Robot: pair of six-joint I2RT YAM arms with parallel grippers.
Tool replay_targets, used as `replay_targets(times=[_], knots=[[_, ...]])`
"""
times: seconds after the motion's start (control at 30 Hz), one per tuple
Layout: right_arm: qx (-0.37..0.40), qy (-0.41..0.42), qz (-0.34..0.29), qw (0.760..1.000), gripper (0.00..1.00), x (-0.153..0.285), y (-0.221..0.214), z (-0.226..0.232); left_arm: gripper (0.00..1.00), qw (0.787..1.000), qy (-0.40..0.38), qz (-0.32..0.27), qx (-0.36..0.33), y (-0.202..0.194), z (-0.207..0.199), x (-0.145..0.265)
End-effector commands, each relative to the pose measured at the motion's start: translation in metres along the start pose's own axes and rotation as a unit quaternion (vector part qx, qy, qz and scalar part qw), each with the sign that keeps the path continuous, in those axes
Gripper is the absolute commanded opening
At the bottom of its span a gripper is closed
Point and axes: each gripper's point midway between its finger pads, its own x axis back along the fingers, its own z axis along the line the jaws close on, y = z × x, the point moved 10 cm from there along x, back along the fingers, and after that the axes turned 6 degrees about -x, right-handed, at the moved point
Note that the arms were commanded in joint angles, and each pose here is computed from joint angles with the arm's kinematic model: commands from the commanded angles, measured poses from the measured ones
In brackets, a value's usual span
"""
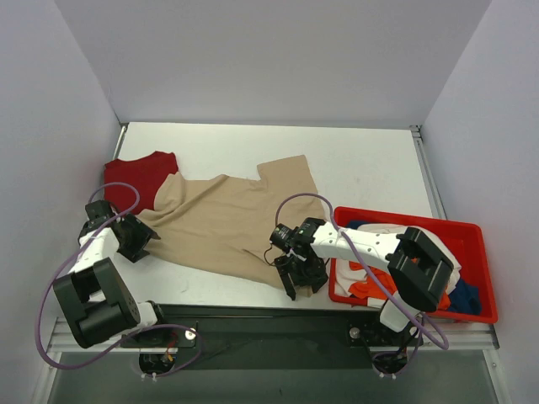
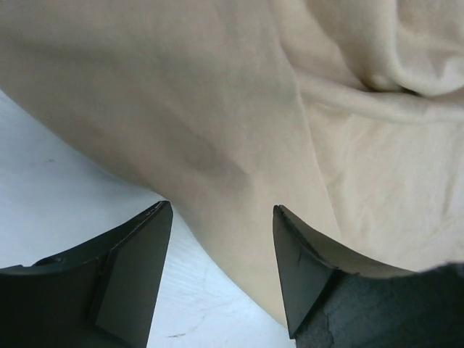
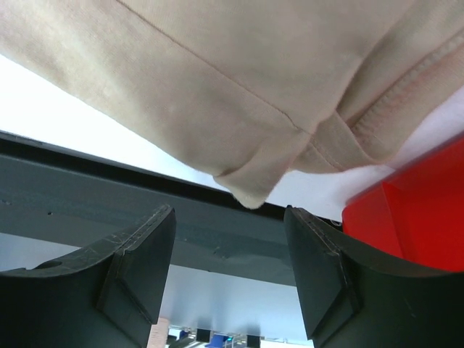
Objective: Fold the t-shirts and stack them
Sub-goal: Fold the flattened tshirt in 1/3 of the way
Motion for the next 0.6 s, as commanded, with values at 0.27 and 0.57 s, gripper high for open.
replay_targets(times=[0.27, 0.57], knots=[[0.001, -0.022, 0.016, 1.000, 0.61, -0.010, 0.001, 0.003, 0.68, 0.998, -0.059, -0.013, -0.011, 0.001, -0.029, 0.005], [-0.002, -0.040, 0.007, 0.999, 0.57, -0.013, 0.005, 0.002, 0.68, 0.999, -0.052, 0.000, 0.003, -0.005, -0.020, -0.038]])
